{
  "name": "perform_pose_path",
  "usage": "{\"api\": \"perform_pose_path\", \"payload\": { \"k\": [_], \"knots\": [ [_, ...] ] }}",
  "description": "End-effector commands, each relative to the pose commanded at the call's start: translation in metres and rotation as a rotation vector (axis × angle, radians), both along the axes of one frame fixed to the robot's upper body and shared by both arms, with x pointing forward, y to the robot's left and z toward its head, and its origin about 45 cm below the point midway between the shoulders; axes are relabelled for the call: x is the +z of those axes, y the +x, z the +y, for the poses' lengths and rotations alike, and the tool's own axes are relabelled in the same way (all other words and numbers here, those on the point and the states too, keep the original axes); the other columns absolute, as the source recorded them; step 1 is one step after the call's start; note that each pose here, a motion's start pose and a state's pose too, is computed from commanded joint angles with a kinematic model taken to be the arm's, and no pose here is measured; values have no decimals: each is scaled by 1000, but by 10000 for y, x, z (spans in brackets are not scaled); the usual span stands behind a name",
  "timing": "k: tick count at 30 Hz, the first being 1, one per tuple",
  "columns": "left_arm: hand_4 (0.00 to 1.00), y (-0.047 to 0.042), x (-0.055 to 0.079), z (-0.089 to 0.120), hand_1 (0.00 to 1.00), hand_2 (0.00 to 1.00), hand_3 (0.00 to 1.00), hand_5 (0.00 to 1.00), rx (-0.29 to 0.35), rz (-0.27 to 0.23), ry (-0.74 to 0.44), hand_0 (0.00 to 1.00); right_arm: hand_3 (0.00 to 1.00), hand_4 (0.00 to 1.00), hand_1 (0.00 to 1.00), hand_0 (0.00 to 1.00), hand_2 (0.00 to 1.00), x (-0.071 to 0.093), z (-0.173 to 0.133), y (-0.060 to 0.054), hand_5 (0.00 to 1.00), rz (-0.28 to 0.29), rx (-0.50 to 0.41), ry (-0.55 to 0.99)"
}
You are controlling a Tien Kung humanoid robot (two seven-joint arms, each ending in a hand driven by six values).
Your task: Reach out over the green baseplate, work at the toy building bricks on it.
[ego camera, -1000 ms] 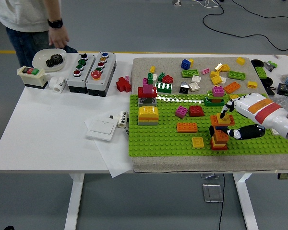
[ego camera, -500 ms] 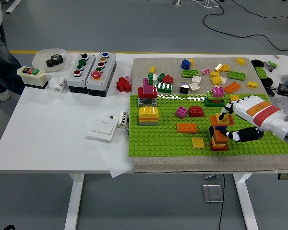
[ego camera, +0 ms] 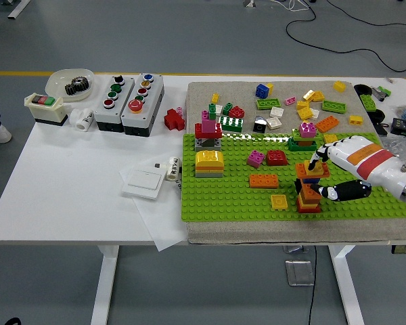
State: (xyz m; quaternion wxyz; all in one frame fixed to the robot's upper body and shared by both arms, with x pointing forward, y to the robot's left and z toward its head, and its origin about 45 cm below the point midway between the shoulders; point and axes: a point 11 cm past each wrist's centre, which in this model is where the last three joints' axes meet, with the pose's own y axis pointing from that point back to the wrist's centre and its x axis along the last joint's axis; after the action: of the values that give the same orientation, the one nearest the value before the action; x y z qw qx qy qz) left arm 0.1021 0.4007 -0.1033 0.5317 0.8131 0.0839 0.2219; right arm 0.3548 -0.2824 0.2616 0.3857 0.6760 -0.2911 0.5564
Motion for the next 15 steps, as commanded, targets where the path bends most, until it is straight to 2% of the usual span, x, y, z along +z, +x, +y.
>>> {"api": "perform_pose_path", "payload": {
  "k": [8, 15],
  "knots": [
    [653, -6, -1, 0, 630, 689, 614, 728, -2, 3, 0, 550, 556, 721, 597, 586, 654, 75, 27, 7, 456, -26, 11, 20],
    [653, -20, -4, 1, 632, 689, 614, 729, -5, 9, 0, 550, 557, 720, 598, 586, 653, 52, 66, -14, 456, -20, 26, 23]
  ]
}}
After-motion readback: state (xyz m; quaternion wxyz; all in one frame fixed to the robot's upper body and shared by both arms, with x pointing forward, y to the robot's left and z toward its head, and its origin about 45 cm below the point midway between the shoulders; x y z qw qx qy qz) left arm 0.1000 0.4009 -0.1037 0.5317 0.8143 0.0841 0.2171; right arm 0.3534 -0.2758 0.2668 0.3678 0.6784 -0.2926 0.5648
